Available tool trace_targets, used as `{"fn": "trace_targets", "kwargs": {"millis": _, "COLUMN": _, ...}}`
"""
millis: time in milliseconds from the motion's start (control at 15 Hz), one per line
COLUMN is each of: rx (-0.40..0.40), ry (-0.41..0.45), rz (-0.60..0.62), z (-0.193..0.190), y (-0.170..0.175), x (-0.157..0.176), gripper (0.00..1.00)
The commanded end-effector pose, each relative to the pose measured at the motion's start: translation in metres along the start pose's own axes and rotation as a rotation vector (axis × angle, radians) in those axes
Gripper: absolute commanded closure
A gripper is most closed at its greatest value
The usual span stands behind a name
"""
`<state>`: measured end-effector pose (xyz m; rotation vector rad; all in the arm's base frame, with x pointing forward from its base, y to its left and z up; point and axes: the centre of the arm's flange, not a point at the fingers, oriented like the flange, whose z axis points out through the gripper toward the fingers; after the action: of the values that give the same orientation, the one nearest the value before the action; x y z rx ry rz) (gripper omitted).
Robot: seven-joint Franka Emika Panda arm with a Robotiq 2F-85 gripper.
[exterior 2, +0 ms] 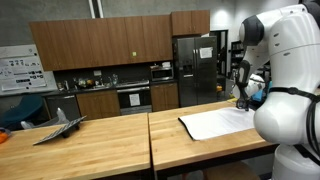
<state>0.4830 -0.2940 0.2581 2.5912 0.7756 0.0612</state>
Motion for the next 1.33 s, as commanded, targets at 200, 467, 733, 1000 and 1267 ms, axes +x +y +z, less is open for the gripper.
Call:
{"fn": "trace_targets", "kwargs": {"millis": 200, "rx": 0.021, "ry": -0.003, "rz": 0.035, "z": 0.009, "y": -0.004, "x": -0.006, "gripper": 1.0}}
{"fn": "trace_targets", "kwargs": {"millis": 467, "rx": 0.0, "ry": -0.014, "rz": 0.042, "z": 0.015, "y": -0.005, "x": -0.008, "gripper": 1.0}}
{"fn": "trace_targets", "kwargs": {"millis": 733, "rx": -0.04, "ry": -0.013, "rz": 0.051, "z": 0.024, "y": 0.003, "x": -0.008, "gripper": 1.0}}
{"fn": "trace_targets", "kwargs": {"millis": 1000, "rx": -0.072, "ry": 0.002, "rz": 0.057, "z": 0.026, "y": 0.011, "x": -0.007, "gripper": 1.0}}
{"fn": "trace_targets", "kwargs": {"millis": 1267, "rx": -0.104, "ry": 0.018, "rz": 0.071, "z": 0.026, "y": 0.017, "x": -0.003, "gripper": 1.0}}
